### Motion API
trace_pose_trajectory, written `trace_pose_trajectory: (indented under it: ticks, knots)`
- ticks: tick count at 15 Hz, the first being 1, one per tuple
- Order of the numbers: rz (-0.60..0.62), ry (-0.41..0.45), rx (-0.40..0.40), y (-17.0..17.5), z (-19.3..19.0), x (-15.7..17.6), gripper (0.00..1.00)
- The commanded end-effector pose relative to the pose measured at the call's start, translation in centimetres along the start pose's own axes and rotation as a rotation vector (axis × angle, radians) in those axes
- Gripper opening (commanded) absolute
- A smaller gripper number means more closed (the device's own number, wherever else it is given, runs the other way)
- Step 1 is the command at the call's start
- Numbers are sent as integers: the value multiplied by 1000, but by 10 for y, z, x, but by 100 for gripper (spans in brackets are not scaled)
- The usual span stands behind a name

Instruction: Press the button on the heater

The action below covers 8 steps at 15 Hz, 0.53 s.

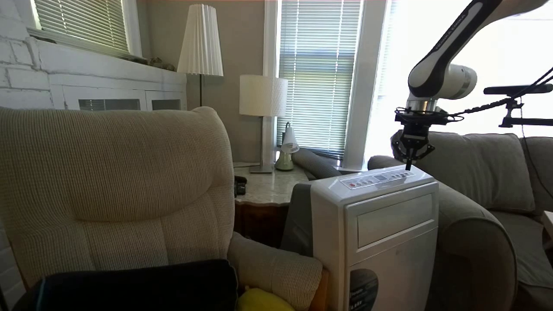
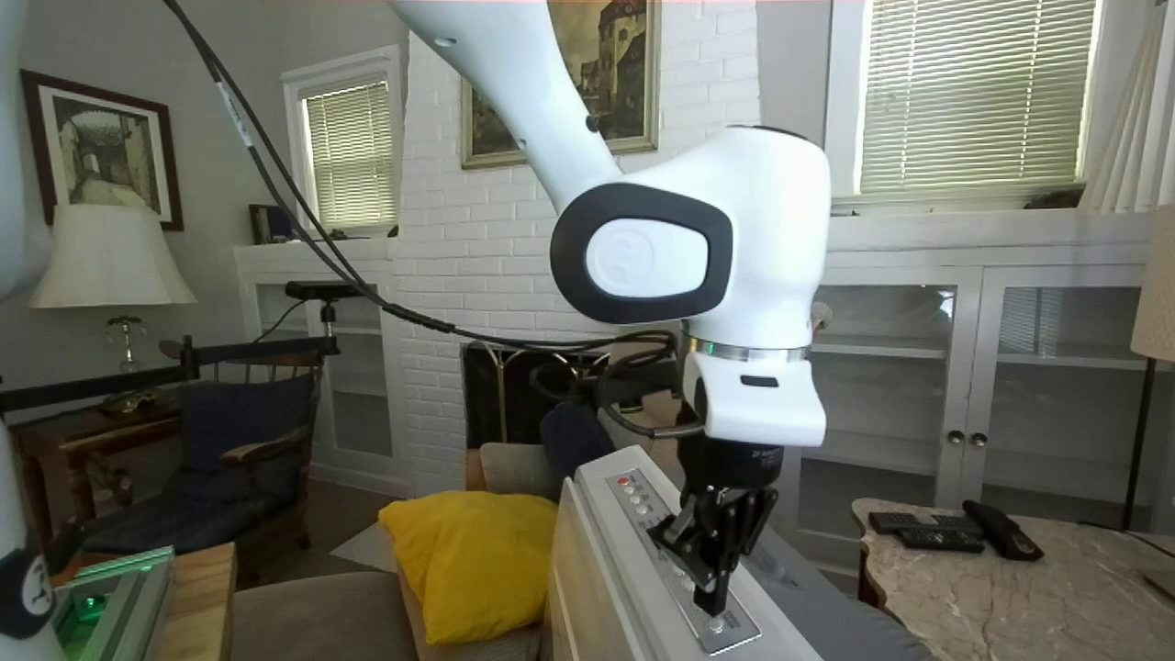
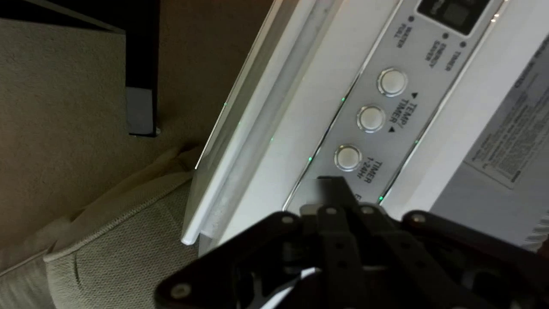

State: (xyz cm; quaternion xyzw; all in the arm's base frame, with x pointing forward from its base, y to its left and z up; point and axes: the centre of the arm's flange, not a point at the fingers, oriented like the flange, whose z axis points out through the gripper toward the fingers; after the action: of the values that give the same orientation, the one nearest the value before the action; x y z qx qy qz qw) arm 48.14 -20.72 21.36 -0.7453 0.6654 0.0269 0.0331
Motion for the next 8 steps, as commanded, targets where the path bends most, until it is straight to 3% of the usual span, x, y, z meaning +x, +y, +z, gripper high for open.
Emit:
trace_pose_trajectory:
  ticks: [1,2,3,8]
  knots:
    - [-16,-1,5,7,-18,-4,0]
    - [-24,1,-3,8,-21,-5,17]
    - [-32,-1,0,8,-26,-7,27]
    - [-101,-18,-27,11,-59,-21,62]
